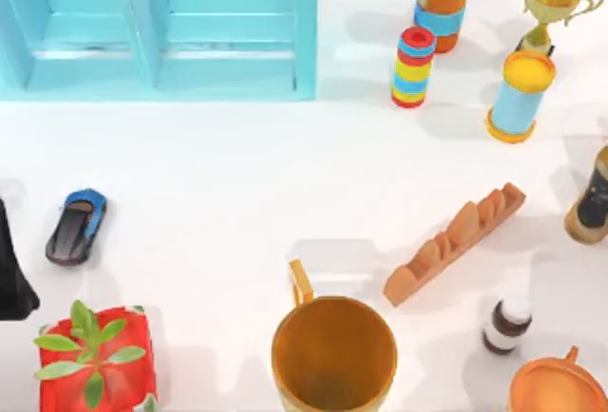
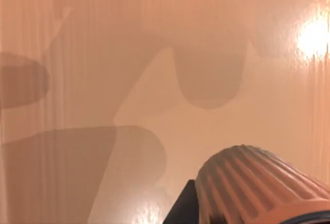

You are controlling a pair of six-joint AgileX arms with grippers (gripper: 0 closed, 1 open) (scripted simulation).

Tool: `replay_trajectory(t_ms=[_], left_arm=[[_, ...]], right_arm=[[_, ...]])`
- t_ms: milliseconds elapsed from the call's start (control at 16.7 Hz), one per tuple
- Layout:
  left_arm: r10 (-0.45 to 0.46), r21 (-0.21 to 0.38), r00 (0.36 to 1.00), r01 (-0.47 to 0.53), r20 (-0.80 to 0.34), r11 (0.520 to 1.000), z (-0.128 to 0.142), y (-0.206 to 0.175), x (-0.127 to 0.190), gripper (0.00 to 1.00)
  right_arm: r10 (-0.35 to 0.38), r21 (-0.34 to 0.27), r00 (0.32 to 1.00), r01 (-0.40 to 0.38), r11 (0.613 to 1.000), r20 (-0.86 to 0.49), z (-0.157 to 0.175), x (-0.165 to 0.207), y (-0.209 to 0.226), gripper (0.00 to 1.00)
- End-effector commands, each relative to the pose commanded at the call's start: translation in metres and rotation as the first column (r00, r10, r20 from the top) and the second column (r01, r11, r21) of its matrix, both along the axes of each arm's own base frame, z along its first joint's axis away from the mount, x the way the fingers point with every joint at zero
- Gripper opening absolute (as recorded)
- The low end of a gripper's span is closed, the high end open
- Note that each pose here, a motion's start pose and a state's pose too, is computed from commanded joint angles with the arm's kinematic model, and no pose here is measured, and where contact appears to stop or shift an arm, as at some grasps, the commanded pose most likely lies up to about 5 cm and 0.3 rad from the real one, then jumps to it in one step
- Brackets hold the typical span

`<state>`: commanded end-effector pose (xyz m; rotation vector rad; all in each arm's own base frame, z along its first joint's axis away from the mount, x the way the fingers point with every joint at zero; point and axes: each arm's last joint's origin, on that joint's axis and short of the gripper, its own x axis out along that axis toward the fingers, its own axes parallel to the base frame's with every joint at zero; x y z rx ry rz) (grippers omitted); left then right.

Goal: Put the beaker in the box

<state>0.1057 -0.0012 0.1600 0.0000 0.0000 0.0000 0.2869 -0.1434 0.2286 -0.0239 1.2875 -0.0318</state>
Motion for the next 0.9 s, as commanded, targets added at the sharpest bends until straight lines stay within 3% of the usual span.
replay_trajectory(t_ms=[300, 900], left_arm=[[0.0, 0.0, 1.0, 0.0, 0.0, 1.0, 0.0, 0.0, 0.0, 1.0], [0.0, 0.0, 1.0, 0.0, 0.0, 1.0, 0.0, 0.0, 0.0, 1.0]], right_arm=[[0.001, 0.002, 1.0, -0.001, 1.0, -0.005, -0.0072, 0.0001, 0.0004, 0.0], [0.001, 0.002, 1.0, -0.001, 1.0, -0.005, -0.0072, 0.0001, 0.0004, 0.75]])
